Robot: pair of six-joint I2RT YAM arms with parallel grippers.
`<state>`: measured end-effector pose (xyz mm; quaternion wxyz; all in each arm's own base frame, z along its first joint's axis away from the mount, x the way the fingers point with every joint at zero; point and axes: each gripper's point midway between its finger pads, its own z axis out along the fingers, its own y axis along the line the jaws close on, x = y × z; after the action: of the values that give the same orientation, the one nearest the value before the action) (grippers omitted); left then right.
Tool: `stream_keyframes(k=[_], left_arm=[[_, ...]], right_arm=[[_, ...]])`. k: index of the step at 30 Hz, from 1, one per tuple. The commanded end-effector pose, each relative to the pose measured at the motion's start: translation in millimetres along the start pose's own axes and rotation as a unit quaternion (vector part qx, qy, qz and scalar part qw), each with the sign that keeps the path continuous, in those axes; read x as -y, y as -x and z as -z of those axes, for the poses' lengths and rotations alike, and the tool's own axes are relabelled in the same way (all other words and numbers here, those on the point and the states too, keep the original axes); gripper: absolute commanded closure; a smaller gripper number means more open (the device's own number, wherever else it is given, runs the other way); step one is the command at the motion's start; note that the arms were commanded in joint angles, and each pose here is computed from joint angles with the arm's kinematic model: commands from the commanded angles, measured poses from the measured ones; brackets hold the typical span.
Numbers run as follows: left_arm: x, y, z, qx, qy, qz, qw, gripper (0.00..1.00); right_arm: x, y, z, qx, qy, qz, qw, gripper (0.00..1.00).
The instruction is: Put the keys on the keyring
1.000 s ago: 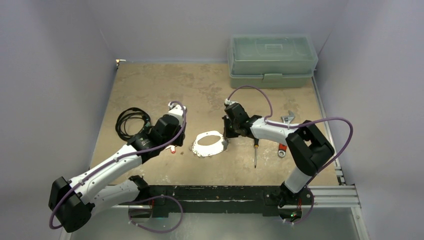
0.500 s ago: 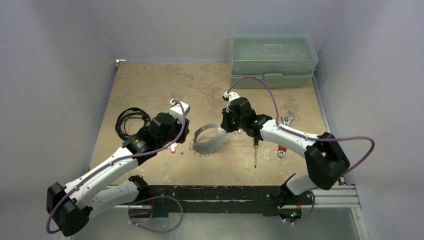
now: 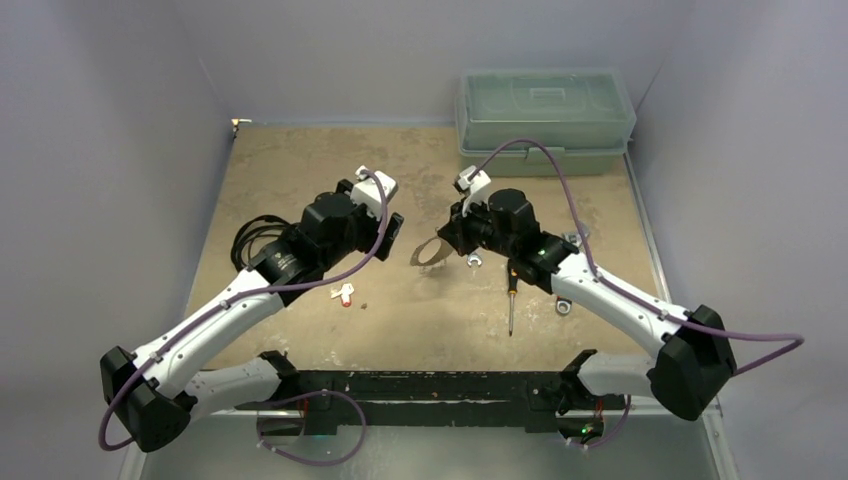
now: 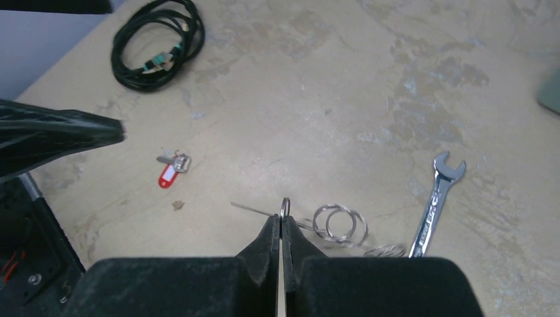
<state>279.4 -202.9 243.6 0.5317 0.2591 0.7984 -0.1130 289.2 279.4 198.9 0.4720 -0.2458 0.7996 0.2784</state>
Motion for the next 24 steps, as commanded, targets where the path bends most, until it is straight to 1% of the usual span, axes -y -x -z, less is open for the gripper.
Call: stream_keyframes(k=[1,4,6,8,10,12,16,17,19,21,24], left_arm=[[3.2,31.9,5.2,0.053,-0.022,-0.058,0.997,0.21],[18.2,41.7,17.0,0.093,-0.075,-0.1,0.988,0.21],[33.7,44.3,26.2,0.124,-0.123,-0.137,0.975,0.22],[48.2,41.6,33.0,0.15,-0.166,-0.187,0.956,0.24],[60.5,40.1,39.5,0.167,-0.202,-0.209,0.942,0.27],[71.5,38.9,46.2,0.176,-0.236,-0.22,0.93,0.31],[93.6,35.8,58.4,0.191,-0.302,-0.224,0.907,0.34],[96.1,36.1,58.7,0.194,-0.309,-0.221,0.905,0.35],[100.5,36.5,57.5,0.194,-0.32,-0.207,0.904,0.43],[103.7,35.0,56.3,0.188,-0.33,-0.206,0.902,0.48],[107.6,33.2,55.4,0.184,-0.341,-0.203,0.899,0.52]], right_arm=[[-27.0,32.8,17.9,0.071,0.069,0.05,0.994,1.0],[-34.7,37.3,29.0,0.093,0.089,0.064,0.99,1.0],[-39.7,41.5,36.6,0.109,0.101,0.072,0.986,1.0],[-44.0,44.0,41.4,0.118,0.112,0.076,0.984,1.0],[-48.9,45.9,45.8,0.123,0.124,0.08,0.981,1.0],[-55.2,46.9,50.6,0.127,0.14,0.085,0.978,1.0],[-70.1,48.8,62.1,0.136,0.177,0.095,0.97,1.0],[-73.9,49.2,64.2,0.137,0.185,0.097,0.968,1.0],[-79.4,49.8,68.1,0.138,0.195,0.102,0.966,1.0],[-84.1,51.2,72.9,0.14,0.202,0.109,0.963,1.0],[-93.5,51.5,81.9,0.145,0.222,0.122,0.956,1.0]])
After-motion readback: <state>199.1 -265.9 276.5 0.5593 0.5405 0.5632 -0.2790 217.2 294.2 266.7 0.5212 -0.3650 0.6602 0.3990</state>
